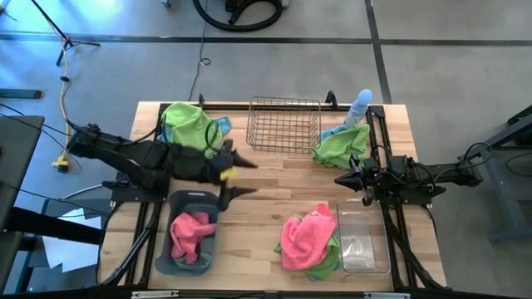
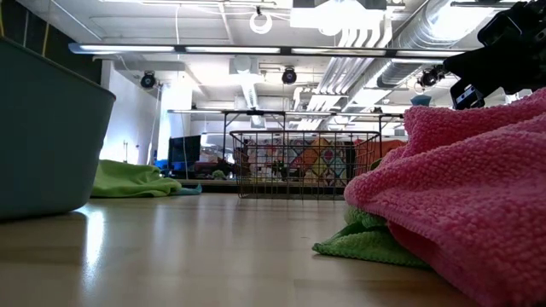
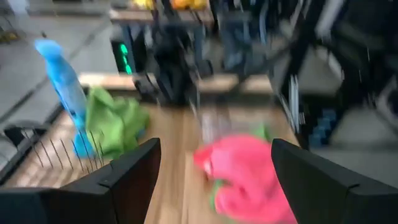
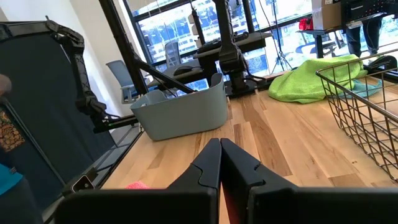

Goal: Sort microfiber towel by color & place in baskets
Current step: Put the pink towel into the blue bin

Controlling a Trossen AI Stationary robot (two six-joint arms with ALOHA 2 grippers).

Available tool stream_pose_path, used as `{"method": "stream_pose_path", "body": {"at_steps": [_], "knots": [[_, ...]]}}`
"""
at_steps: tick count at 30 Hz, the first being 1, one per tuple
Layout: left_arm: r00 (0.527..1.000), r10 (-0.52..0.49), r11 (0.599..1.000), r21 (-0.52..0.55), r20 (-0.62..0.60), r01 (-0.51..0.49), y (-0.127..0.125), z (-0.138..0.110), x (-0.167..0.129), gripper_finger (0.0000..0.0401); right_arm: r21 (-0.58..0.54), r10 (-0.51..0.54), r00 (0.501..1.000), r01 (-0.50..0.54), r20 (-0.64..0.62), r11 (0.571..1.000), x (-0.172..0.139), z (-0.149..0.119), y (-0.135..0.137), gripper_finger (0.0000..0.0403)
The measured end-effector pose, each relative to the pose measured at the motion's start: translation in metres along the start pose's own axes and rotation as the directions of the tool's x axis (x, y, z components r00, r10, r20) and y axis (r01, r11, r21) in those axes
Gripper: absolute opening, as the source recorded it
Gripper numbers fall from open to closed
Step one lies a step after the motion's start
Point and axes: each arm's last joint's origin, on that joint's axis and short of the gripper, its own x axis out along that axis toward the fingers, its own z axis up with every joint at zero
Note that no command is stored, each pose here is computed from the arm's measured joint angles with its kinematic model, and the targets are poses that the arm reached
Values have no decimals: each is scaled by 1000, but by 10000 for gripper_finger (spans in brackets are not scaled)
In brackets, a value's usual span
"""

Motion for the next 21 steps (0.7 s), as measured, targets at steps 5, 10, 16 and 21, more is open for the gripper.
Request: {"method": "stream_pose_path", "body": {"at_steps": [5,10,16,21], "knots": [[980,52,995,-96,193,-34,32,11,12,294,0,1,1000,-1,0,1000,0,0,0,0],[962,160,966,-236,223,-106,62,0,21,294,0,0,1000,0,0,1000,0,0,0,0],[962,216,914,-380,167,-140,76,-30,32,294,0,0,1000,0,0,1000,0,0,0,0],[956,229,885,-449,184,-125,80,-44,36,294,0,0,1000,0,0,1000,0,0,0,0]]}}
